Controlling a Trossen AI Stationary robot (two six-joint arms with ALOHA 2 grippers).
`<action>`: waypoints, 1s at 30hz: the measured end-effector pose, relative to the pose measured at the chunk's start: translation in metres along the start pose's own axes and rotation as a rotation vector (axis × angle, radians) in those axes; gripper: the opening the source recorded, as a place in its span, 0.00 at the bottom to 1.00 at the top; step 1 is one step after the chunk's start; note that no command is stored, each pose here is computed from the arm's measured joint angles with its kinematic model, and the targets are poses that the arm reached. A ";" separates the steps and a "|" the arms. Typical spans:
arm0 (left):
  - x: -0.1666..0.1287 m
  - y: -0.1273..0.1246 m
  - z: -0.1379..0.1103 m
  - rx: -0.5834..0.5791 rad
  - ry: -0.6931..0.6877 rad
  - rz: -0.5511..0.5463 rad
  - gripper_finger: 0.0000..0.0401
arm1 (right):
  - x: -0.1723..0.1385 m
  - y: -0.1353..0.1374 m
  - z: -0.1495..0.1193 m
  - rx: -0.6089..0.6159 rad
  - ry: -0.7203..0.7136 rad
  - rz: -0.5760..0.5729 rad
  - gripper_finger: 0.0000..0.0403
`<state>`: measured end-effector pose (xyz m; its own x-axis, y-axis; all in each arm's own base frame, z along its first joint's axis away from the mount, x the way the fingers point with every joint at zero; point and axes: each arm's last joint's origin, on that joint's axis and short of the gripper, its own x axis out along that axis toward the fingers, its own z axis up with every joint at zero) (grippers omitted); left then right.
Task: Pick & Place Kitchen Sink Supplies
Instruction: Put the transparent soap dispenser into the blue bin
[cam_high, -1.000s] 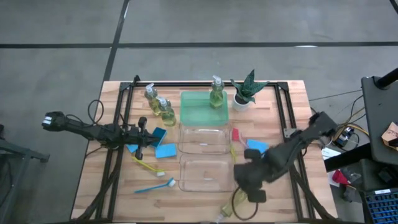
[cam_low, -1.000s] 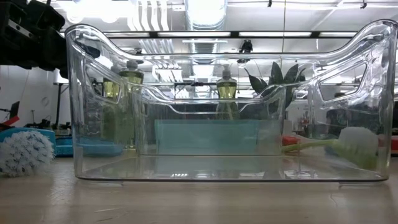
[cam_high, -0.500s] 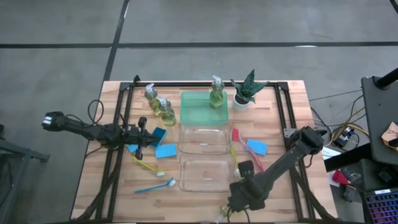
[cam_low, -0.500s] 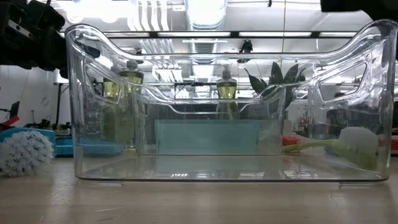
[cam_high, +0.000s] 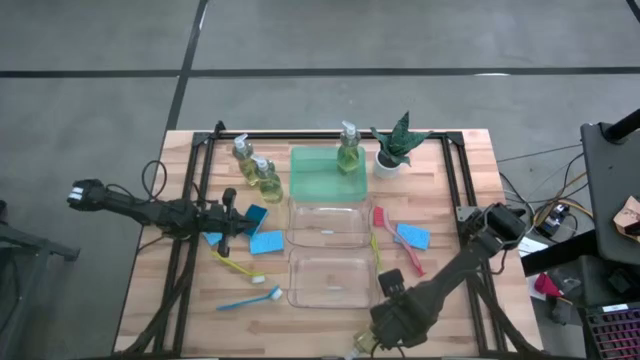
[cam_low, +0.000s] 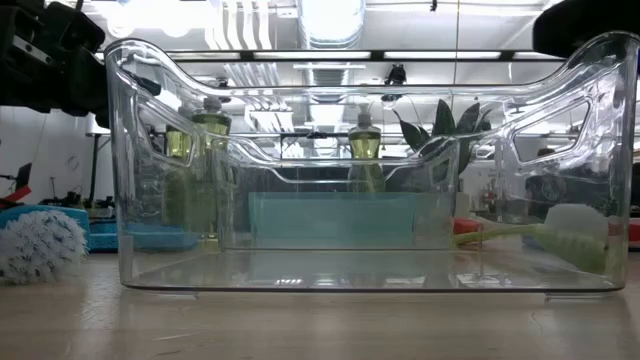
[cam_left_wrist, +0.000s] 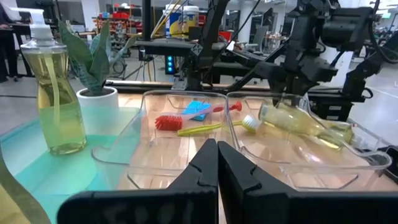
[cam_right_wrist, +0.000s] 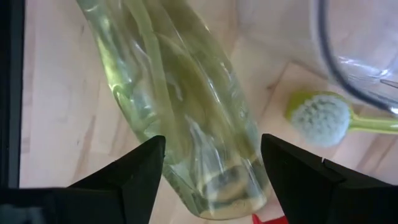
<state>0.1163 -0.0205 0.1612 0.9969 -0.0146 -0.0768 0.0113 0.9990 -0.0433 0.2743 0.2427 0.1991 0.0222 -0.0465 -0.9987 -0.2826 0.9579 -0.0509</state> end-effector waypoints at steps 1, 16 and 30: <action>0.000 0.000 0.000 0.000 -0.001 0.000 0.00 | 0.000 0.001 -0.001 -0.003 0.000 -0.001 0.65; 0.000 0.000 0.000 0.000 -0.001 0.000 0.00 | -0.003 0.015 -0.003 -0.011 -0.062 -0.018 0.75; 0.000 0.000 0.000 0.000 0.000 0.000 0.00 | -0.004 0.015 0.003 0.030 -0.139 -0.082 0.83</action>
<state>0.1163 -0.0205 0.1613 0.9970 -0.0148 -0.0765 0.0115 0.9990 -0.0435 0.2724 0.2578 0.2022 0.1770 -0.0867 -0.9804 -0.2460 0.9606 -0.1294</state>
